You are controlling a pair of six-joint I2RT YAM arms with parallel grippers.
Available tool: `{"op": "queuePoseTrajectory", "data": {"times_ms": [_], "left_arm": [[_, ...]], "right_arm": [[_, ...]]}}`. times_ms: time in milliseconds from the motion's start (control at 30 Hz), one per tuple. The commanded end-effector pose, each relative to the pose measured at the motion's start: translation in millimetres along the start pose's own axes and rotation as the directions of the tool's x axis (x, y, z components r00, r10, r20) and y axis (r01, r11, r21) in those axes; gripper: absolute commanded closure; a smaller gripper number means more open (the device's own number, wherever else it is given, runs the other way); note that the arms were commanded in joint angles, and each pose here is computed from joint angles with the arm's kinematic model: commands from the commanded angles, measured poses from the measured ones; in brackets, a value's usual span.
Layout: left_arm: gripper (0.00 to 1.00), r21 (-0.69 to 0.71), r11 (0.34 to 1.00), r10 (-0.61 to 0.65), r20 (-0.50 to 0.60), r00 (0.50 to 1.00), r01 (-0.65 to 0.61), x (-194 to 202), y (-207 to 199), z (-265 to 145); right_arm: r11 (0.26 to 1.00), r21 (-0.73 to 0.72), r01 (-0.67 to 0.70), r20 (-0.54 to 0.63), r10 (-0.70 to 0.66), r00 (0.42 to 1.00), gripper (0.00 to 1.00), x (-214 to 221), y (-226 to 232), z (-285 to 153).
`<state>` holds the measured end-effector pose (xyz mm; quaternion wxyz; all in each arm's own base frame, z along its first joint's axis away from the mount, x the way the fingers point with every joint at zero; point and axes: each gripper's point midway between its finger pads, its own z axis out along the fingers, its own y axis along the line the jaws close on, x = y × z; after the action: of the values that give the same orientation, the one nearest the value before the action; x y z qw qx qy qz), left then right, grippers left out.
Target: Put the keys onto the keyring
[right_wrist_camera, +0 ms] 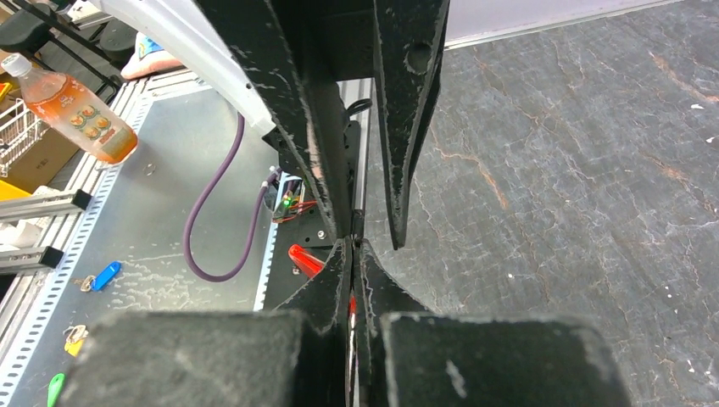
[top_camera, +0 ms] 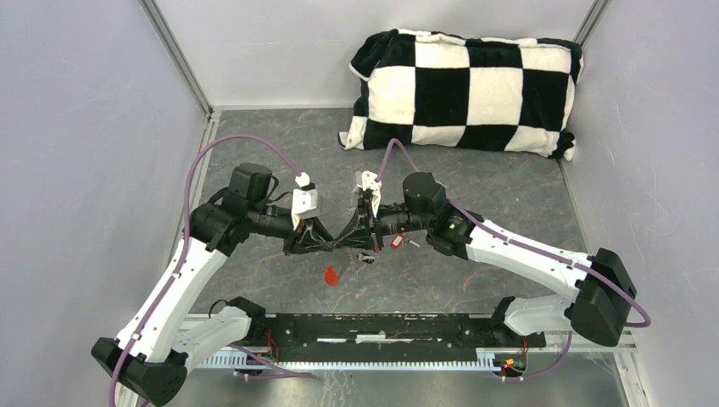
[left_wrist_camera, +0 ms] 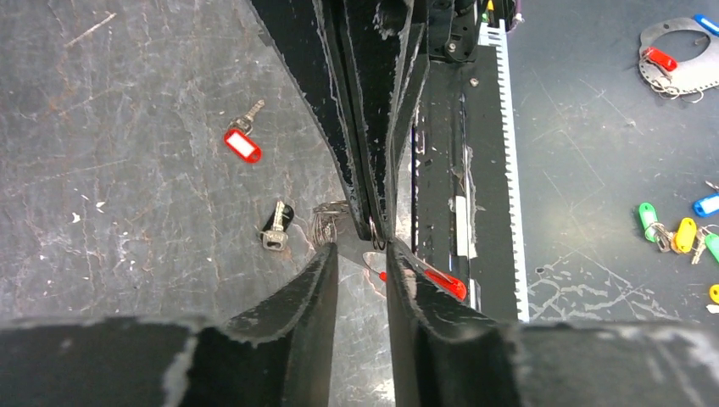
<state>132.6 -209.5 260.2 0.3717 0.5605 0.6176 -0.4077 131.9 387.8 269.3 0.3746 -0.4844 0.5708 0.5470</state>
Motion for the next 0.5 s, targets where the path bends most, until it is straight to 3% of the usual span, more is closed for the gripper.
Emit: {"op": "queuePoseTrajectory", "data": {"times_ms": [0, 100, 367, 467], "left_arm": [[0.71, 0.041, 0.998, 0.046, 0.022, 0.999, -0.047, -8.0, -7.5, -1.6], [0.8, 0.037, 0.998, 0.056, 0.022, 0.998, -0.057, -9.8, -5.7, -1.9], [0.8, 0.046, 0.997, 0.061, 0.034, 0.998, -0.063, -12.4, -5.7, -1.0], [0.88, 0.036, 0.996, 0.076, 0.028, 0.997, -0.077, -9.9, -3.5, -0.6]], "right_arm": [[0.995, -0.049, 0.084, 0.091, -0.079, 0.993, 1.0, -36.8, 17.7, -2.9], [0.995, -0.057, 0.085, 0.087, -0.08, 0.993, 1.0, -35.7, 18.5, -2.2], [0.993, -0.081, 0.087, 0.08, -0.081, 0.994, 1.0, -35.3, 22.9, 1.6], [0.991, -0.101, 0.089, 0.07, -0.082, 0.994, 1.0, -33.9, 26.3, 3.2]]}}
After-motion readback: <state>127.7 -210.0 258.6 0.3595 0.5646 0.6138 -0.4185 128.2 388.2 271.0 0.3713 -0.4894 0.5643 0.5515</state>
